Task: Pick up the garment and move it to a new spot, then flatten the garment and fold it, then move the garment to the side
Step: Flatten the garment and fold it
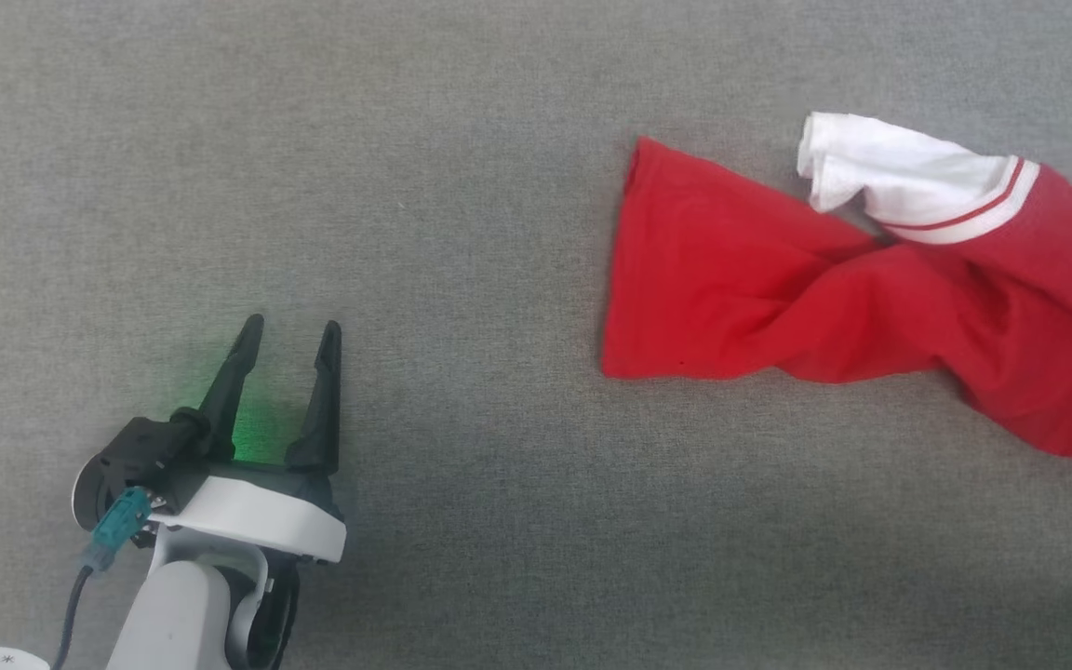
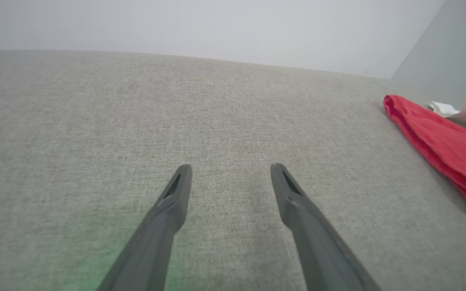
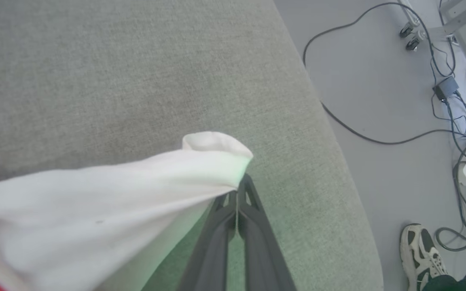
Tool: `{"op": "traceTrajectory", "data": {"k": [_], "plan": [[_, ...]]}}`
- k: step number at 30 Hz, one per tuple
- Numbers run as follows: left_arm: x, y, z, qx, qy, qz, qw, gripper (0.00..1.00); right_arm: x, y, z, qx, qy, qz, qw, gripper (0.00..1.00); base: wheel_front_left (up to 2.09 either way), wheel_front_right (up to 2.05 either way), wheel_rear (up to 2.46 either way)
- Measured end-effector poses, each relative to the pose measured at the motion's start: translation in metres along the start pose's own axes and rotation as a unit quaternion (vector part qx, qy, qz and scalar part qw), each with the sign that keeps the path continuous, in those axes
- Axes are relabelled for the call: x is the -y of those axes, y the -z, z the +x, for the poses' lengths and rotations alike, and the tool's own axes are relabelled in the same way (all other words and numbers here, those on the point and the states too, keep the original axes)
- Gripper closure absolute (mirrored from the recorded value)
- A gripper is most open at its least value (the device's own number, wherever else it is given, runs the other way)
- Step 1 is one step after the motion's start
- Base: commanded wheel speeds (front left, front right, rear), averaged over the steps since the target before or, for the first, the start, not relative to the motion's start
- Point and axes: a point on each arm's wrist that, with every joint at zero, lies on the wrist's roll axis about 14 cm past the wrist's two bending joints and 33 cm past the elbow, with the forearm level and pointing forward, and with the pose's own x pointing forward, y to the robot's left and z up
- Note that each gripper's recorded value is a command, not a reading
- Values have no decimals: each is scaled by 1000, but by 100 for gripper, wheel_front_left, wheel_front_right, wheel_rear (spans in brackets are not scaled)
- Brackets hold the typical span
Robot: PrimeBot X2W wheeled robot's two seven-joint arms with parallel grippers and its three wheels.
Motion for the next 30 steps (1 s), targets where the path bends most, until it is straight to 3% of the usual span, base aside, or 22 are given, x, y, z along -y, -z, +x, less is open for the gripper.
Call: {"op": "traceTrajectory", "data": {"k": [4,5,6,7,12,17,18,21,23,27,30], "plan": [[4,2,4,-4,11,4,1000,0,-9,11,8,0,-3,14,1000,100,0,0,0],[6,1,7,-1,17,7,1000,0,-9,10,9,7,-3,19,1000,76,0,0,0],[9,-3,11,3,26,12,1000,0,-9,8,9,18,-2,26,1000,41,0,0,0],[12,-7,15,8,36,18,999,0,-8,6,8,29,0,27,999,0,0,0,0],[37,-47,40,56,110,71,990,0,-7,-6,-6,110,-5,54,993,0,0,0,0],[84,-76,67,76,220,139,963,0,-5,-8,-35,192,-14,79,978,0,0,0,0],[111,-82,78,60,265,154,950,0,-11,-14,-49,229,-27,96,968,0,0,0,0],[156,-81,90,4,333,162,929,0,-30,-26,-75,292,-61,76,951,0,0,0,0],[185,-78,96,-47,368,143,918,0,-36,-26,-88,315,-74,85,943,0,0,0,0],[232,-56,105,-182,417,136,880,0,-38,-13,-106,327,-82,92,937,0,0,0,0],[244,-50,115,-233,420,133,867,0,-38,-9,-111,330,-81,97,936,0,0,0,0]]}}
